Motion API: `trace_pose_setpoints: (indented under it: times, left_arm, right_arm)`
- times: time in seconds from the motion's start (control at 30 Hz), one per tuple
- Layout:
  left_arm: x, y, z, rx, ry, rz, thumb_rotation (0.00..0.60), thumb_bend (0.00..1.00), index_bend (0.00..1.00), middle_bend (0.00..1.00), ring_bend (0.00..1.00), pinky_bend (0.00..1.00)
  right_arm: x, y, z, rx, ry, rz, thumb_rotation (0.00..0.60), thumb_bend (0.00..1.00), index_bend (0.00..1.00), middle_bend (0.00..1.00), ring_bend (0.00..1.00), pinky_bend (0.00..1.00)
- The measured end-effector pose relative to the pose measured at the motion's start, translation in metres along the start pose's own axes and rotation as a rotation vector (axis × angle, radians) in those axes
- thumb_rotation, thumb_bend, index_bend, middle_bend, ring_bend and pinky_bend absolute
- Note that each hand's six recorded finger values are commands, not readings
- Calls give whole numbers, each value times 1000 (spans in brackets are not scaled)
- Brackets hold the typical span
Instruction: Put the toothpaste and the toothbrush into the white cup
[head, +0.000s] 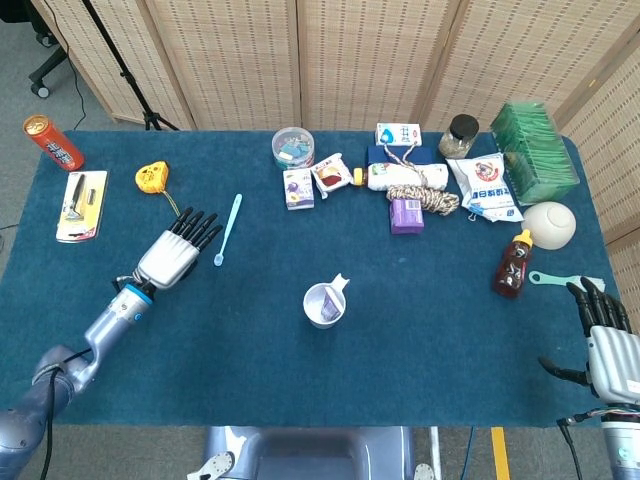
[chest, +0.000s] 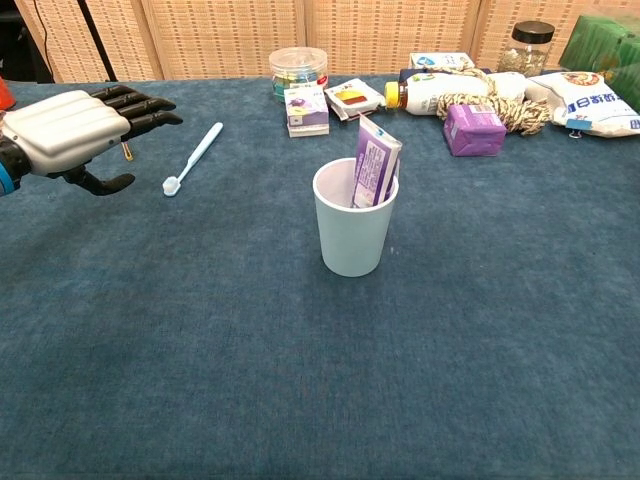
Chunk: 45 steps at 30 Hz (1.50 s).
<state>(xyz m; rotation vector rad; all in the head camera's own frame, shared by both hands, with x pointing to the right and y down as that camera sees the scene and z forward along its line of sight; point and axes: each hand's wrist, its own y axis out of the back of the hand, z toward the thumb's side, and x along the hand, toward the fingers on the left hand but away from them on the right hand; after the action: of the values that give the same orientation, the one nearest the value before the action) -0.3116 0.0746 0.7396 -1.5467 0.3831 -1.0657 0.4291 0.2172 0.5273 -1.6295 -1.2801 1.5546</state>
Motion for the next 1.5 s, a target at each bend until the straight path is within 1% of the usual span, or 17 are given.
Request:
trace_pose_setpoints:
  times: [0.5, 0.7, 0.87, 1.03, 1.23, 1.4, 1.5]
  left_arm:
    - [24, -4, 23, 15, 3, -12, 600, 403, 0, 0, 0, 0]
    - [28, -8, 27, 20, 10, -27, 600, 403, 0, 0, 0, 0]
    - [34, -7, 31, 13, 15, -24, 600, 403, 0, 0, 0, 0]
    - [42, -2, 41, -6, 8, -9, 600, 403, 0, 0, 0, 0]
    - [58, 9, 59, -22, -10, 23, 600, 403, 0, 0, 0, 0]
    - [74, 16, 83, -74, -12, 34, 600, 403, 0, 0, 0, 0]
    - [79, 21, 88, -92, -11, 49, 600, 403, 0, 0, 0, 0]
  right_arm:
    - [-1, 2, -4, -20, -5, 8, 600, 0, 0, 0, 0, 0]
    - [-1, 3, -5, -25, -7, 11, 600, 0, 0, 0, 0, 0]
    - [-2, 3, -5, -27, -6, 13, 600, 0, 0, 0, 0, 0]
    - [-3, 3, -6, -30, -7, 16, 600, 0, 0, 0, 0, 0]
    - [-4, 4, -8, -37, -12, 13, 600, 0, 0, 0, 0, 0]
    - [-4, 7, -10, -45, -14, 9, 600, 0, 0, 0, 0, 0]
    - [-3, 8, -11, -47, -14, 6, 600, 0, 0, 0, 0, 0]
